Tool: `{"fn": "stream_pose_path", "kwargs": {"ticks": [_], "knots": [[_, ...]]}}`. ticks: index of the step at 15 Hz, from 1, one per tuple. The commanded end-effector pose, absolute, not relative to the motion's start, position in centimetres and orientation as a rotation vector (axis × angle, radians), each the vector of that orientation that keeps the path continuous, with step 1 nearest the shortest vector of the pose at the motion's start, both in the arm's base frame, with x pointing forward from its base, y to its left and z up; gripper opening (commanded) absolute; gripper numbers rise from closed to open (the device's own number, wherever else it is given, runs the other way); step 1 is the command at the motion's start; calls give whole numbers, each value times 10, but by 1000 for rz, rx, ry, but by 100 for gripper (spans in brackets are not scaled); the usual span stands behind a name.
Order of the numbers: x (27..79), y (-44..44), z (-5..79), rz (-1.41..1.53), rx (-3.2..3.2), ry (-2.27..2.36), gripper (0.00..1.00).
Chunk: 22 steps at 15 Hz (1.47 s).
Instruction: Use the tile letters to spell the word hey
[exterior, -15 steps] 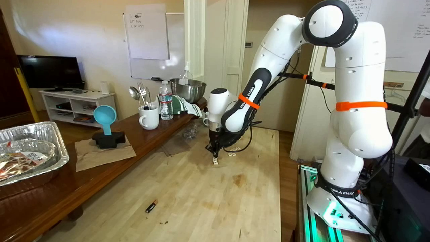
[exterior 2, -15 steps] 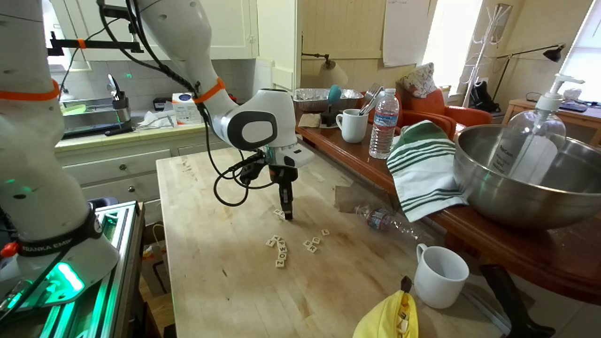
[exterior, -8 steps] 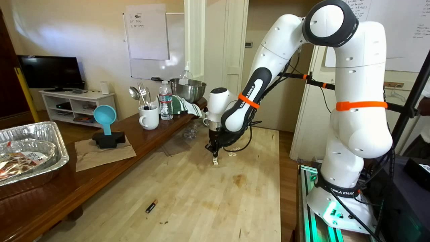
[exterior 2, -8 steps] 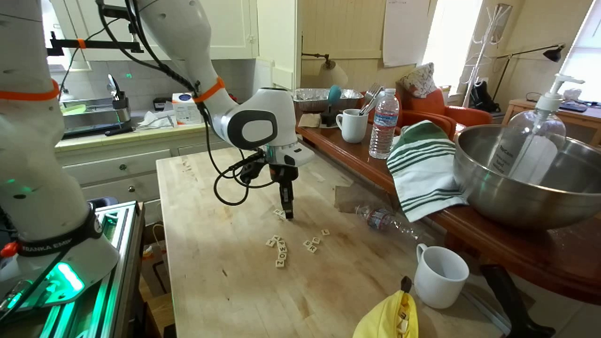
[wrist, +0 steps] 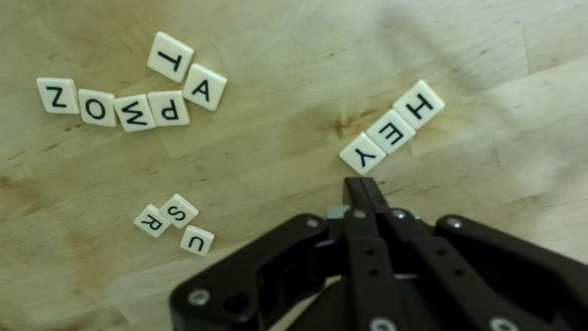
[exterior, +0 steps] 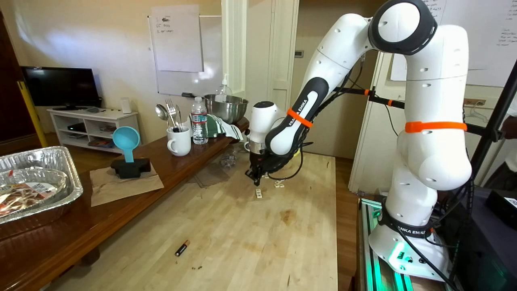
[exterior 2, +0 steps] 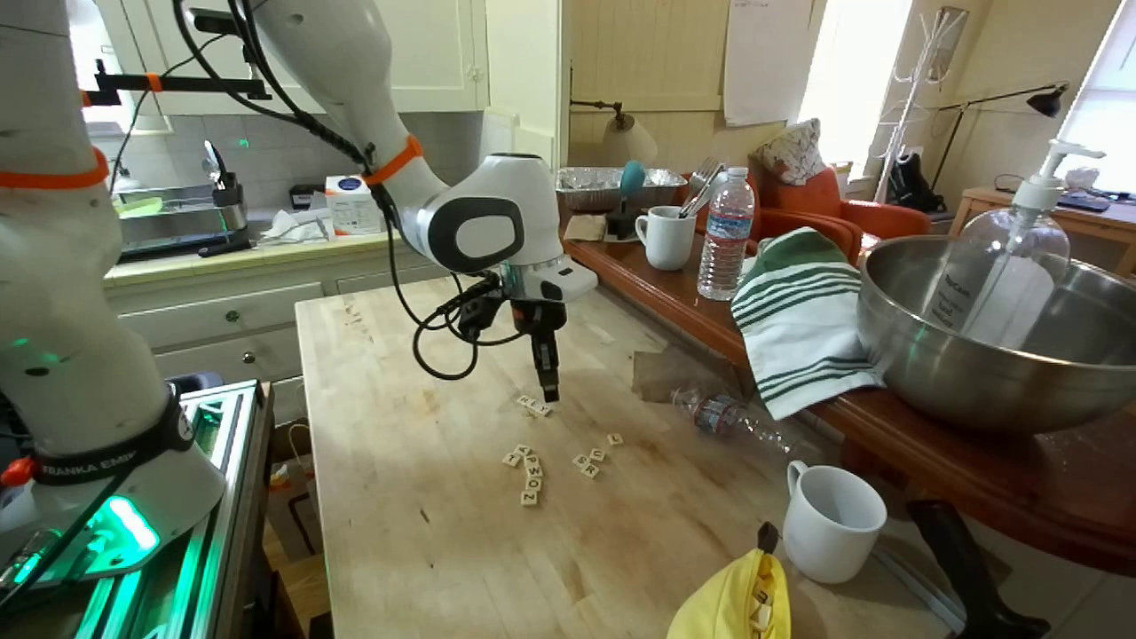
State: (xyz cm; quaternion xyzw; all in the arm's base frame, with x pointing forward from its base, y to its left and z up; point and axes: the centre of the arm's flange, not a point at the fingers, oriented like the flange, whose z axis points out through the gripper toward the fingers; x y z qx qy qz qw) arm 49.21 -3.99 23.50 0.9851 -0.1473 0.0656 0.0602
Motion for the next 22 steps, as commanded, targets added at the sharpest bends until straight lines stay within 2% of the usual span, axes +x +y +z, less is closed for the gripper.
{"fn": "stream_pose_path", "kwargs": {"ticks": [1,3,12,22], "knots": [[485,-38,246,208,3044,-310,26],[485,-35,251,200,3079,-204,33],[481,-24,266,120,3142,274,98],[470,-27,282,126,3038,678,100]]}}
